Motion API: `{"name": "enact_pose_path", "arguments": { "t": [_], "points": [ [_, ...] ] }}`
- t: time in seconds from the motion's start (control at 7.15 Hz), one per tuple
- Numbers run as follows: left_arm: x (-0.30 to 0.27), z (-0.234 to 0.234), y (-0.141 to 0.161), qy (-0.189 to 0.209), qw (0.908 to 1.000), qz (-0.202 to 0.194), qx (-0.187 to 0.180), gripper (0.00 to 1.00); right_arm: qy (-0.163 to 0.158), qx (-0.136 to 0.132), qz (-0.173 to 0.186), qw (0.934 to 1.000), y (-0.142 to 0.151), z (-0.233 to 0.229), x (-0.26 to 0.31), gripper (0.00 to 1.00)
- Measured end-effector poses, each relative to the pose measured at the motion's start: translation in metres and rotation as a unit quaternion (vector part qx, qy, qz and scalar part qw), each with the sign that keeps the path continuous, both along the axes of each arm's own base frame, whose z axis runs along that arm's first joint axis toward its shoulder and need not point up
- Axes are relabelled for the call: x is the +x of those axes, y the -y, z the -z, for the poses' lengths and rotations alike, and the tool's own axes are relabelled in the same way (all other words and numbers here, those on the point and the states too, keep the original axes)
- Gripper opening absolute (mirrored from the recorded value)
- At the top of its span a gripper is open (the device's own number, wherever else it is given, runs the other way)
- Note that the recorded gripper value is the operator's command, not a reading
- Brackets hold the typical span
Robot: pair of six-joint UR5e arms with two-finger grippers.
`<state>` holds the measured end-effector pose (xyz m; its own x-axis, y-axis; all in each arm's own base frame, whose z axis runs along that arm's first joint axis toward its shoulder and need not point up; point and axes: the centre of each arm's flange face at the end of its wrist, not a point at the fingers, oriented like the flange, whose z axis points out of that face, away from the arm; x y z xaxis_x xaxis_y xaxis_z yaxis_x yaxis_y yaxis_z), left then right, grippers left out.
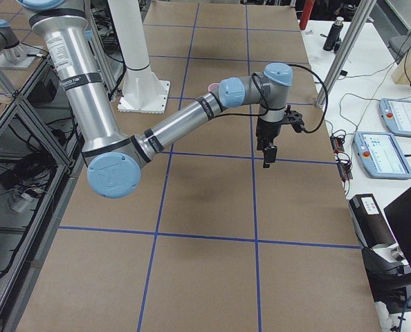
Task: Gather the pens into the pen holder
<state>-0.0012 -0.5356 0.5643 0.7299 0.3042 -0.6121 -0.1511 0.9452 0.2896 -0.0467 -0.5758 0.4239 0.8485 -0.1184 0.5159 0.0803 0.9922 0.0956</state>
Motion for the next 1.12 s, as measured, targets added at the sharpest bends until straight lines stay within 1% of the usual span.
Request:
{"name": "enact_pose_path", "arguments": {
  "t": [0.14,0.28,0.42,0.56,0.7,0.84,0.98,1.12],
  "points": [
    [-0.007,-0.022,-0.007,0.004,1.0000,-0.006,-0.004,1.00,0.007,-0.007,-0.015,0.9998,-0.006,-0.017,0.019,0.99],
    [-0.010,-0.049,-0.016,0.006,0.9997,-0.009,-0.022,1.00,0.020,-0.015,-0.024,0.9994,-0.015,-0.036,0.032,0.99],
    [-0.014,-0.064,-0.022,0.007,0.9994,-0.009,-0.034,1.00,0.028,-0.019,-0.030,0.9990,-0.024,-0.058,0.041,0.99],
    [-0.023,-0.071,-0.026,0.006,0.9991,-0.002,-0.041,1.00,0.037,-0.019,-0.037,0.9984,-0.032,-0.087,0.050,0.99],
    [-0.034,-0.071,-0.027,-0.003,0.9988,0.009,-0.047,1.00,0.058,-0.025,-0.044,0.9970,-0.038,-0.124,0.059,0.99],
    [-0.040,-0.069,-0.029,-0.023,0.9981,0.015,-0.056,1.00,0.085,-0.038,-0.054,0.9942,-0.043,-0.165,0.069,0.99],
    [-0.042,-0.067,-0.030,-0.039,0.9969,0.018,-0.065,1.00,0.104,-0.048,-0.065,0.9913,-0.050,-0.198,0.081,0.99],
    [-0.042,-0.066,-0.030,-0.046,0.9963,0.019,-0.071,1.00,0.111,-0.058,-0.073,0.9895,-0.057,-0.218,0.090,0.99]
  ]
}}
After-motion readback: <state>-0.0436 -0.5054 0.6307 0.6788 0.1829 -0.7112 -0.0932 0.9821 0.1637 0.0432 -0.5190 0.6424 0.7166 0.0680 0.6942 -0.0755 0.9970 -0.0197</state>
